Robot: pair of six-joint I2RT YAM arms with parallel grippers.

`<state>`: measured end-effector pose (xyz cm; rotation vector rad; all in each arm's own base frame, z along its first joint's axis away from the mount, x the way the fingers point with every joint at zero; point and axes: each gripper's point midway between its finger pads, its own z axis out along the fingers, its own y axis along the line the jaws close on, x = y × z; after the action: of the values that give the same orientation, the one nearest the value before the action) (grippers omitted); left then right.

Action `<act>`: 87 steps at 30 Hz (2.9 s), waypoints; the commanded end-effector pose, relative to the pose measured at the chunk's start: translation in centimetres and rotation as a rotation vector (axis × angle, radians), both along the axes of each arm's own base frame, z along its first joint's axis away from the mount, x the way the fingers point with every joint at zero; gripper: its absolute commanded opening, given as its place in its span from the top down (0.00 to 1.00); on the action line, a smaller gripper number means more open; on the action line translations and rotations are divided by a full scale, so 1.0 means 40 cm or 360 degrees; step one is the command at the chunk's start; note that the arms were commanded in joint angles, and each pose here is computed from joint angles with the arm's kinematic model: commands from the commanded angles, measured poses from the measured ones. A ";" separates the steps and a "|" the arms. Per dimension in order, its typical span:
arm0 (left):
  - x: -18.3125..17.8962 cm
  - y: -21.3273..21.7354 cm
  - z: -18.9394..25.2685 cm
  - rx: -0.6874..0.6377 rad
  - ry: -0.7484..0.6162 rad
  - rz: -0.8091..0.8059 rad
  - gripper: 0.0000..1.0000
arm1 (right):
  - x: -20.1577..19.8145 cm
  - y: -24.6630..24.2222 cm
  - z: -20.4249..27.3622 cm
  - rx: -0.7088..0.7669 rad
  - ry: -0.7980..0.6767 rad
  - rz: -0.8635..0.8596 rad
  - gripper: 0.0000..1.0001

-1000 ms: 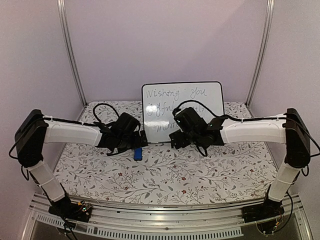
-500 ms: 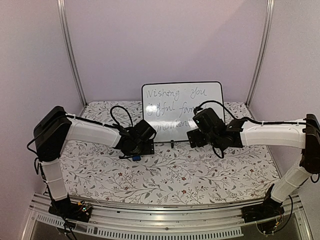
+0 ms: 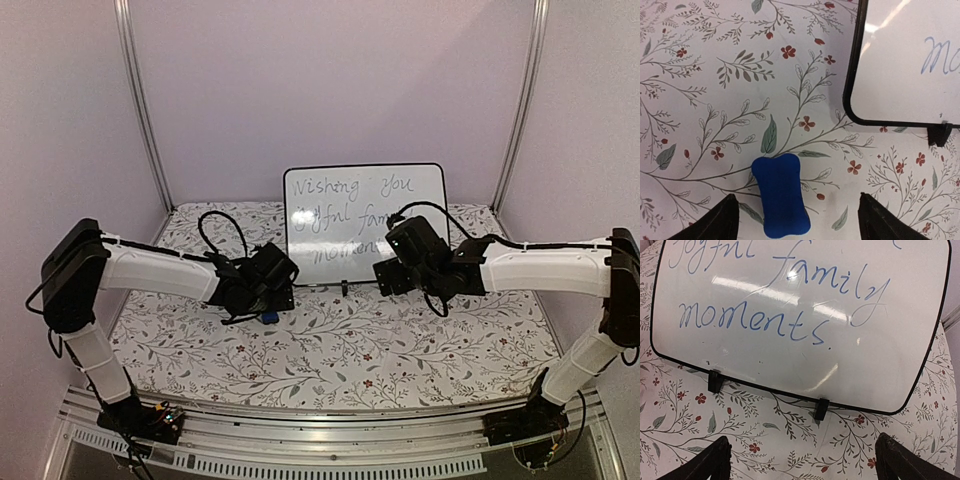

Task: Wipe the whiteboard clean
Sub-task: Pick up the whiteboard eraser from the center of the board.

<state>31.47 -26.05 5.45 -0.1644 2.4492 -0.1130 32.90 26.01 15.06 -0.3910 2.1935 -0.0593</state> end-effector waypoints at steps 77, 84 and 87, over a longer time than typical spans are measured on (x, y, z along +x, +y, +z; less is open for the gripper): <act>0.012 0.026 -0.035 -0.0017 0.0004 0.0107 0.85 | 0.005 0.013 -0.036 0.0001 0.0024 0.0019 0.01; 0.024 0.013 0.119 -0.0119 -0.0203 -0.0032 0.85 | 0.027 -0.029 -0.063 0.0157 0.0153 -0.0009 0.01; 0.019 0.013 0.182 -0.0165 -0.0285 -0.0091 0.85 | 0.036 -0.051 -0.081 0.0179 0.0180 -0.0040 0.01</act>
<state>31.87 -25.49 9.18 -0.1849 2.3577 -0.2038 33.97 24.67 11.80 -0.3616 2.2895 0.0004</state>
